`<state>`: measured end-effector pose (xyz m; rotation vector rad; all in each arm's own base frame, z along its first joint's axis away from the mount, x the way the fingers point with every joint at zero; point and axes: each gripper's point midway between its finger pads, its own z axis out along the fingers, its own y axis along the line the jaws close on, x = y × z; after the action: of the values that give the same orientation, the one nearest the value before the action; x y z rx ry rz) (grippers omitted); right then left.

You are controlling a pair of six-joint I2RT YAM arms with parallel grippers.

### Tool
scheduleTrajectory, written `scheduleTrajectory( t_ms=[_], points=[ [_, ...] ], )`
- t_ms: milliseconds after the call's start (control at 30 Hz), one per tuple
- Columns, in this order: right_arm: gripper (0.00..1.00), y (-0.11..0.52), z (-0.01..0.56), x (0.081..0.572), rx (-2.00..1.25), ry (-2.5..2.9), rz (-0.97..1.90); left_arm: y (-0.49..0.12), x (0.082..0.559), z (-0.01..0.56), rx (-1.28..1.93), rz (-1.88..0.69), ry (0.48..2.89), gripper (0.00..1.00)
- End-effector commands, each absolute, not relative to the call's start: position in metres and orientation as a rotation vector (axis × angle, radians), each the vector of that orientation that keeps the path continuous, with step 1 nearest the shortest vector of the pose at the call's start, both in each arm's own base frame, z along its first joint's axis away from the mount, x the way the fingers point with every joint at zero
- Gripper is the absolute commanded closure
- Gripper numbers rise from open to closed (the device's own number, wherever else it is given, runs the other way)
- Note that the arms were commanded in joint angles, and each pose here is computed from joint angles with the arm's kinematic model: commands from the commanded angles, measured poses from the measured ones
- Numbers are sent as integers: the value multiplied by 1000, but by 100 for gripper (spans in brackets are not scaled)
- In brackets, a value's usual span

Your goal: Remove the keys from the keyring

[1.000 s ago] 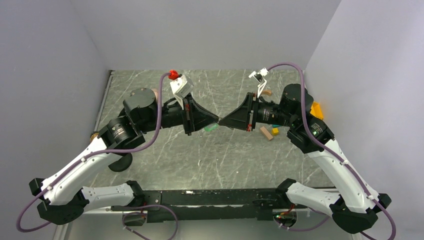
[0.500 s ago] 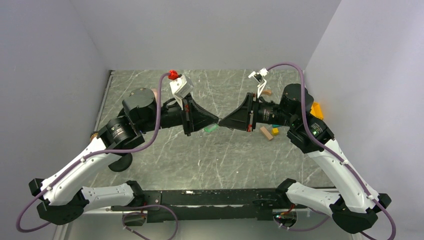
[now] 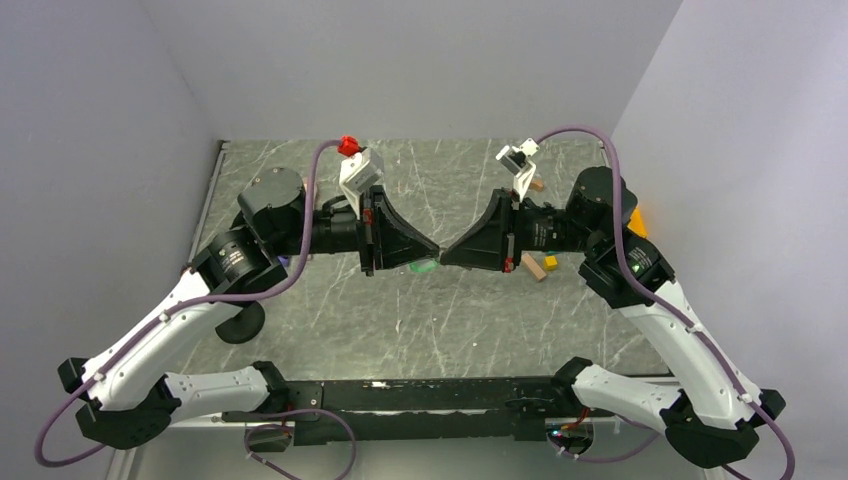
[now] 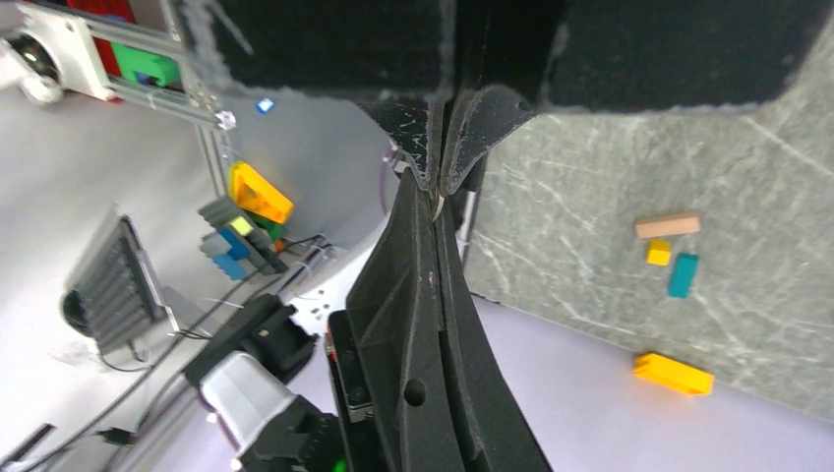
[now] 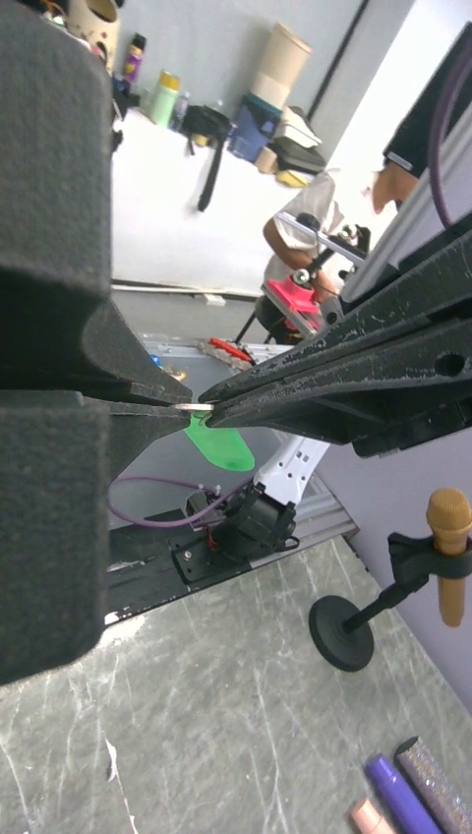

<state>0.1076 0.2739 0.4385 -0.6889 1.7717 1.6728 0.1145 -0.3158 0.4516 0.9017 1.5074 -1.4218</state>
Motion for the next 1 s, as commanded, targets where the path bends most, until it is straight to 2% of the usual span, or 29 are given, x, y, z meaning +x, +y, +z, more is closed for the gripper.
scheduleTrajectory(
  t_ms=[0, 367, 967],
  points=[
    [100, 271, 481, 90, -830, 1555, 1683, -321, 89, 457, 1029, -1571, 1506, 100],
    [100, 274, 483, 90, -885, 1565, 1652, -327, 79, 447, 1111, -1660, 1587, 100],
    [100, 274, 458, 95, -918, 1705, 1548, -325, 79, 424, 1197, -1607, 1732, 100]
  ],
)
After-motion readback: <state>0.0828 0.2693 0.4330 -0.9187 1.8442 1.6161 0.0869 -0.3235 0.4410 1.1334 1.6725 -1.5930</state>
